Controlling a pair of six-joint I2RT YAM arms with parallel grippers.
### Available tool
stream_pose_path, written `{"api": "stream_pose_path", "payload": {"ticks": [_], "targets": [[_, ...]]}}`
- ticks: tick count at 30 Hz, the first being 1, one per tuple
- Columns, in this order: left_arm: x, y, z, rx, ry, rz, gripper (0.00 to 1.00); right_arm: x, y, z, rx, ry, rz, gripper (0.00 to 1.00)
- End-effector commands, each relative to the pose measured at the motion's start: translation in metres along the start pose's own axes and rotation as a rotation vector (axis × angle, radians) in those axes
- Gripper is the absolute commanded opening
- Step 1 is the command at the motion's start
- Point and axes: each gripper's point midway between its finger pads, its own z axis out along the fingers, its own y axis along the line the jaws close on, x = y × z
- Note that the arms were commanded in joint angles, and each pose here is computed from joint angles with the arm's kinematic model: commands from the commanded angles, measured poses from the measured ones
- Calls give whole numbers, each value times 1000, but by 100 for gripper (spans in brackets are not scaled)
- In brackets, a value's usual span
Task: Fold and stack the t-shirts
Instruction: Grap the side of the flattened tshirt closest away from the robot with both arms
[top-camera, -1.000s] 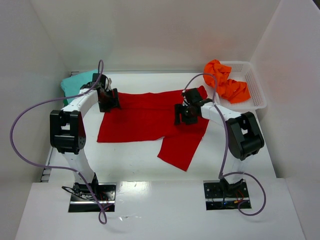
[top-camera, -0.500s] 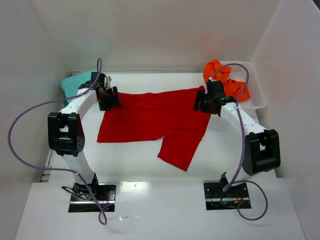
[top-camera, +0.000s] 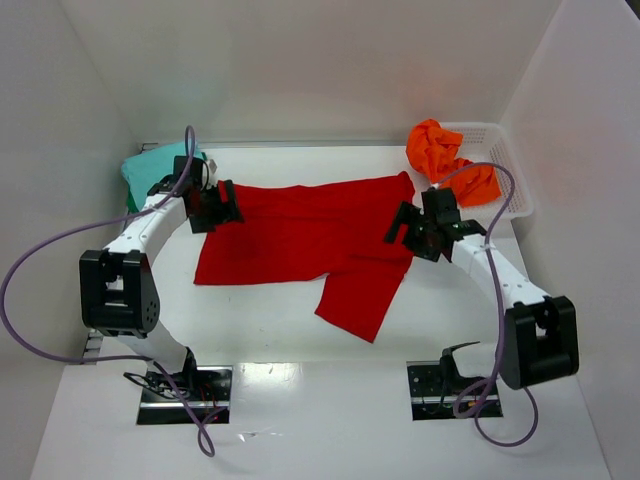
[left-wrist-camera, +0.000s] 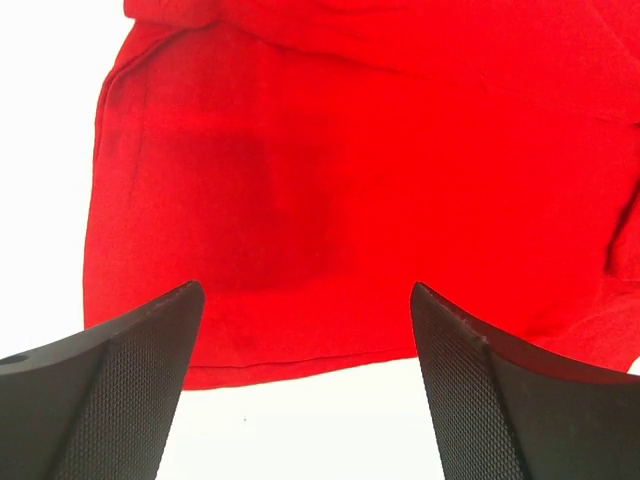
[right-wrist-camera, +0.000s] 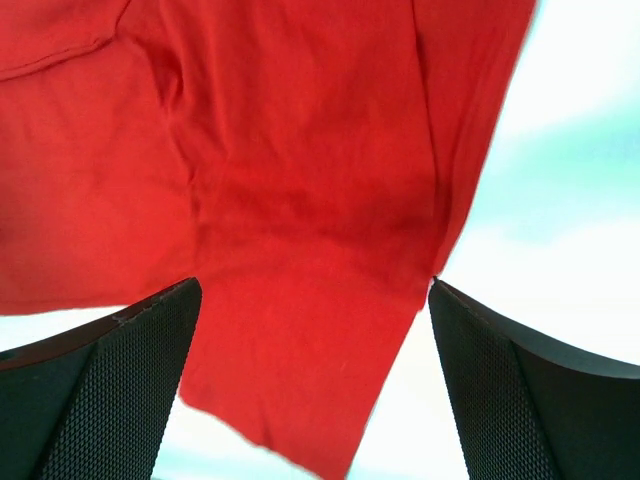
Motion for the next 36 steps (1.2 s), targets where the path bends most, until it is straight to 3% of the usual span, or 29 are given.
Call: {"api": "stream_pose_path", "payload": {"ticks": [1, 5, 11, 21, 28, 32, 35, 36], "targets": [[-13, -11, -8, 45, -54, -11, 92, 15, 5, -18, -34, 18, 119, 100], [-10, -7, -10, 23, -54, -13, 97, 61, 15, -17, -31, 133, 141, 100], [-10, -6, -14, 17, -67, -2, 99, 130, 40, -17, -33, 263, 48, 100], [-13, 2, -28, -36, -108, 8, 99, 197, 11, -27, 91, 407, -37, 100], [12, 5, -54, -32, -165, -99, 99, 239, 5, -31, 110, 498, -72, 97], [14, 12, -58, -70, -180, -134, 99, 250, 2, -25, 117, 522, -92, 90], [18, 19, -58, -108, -171, -153, 99, 253, 0, -20, 121, 526, -102, 78], [20, 21, -58, -111, -173, -191, 99, 251, 3, -16, 115, 515, -111, 67]]}}
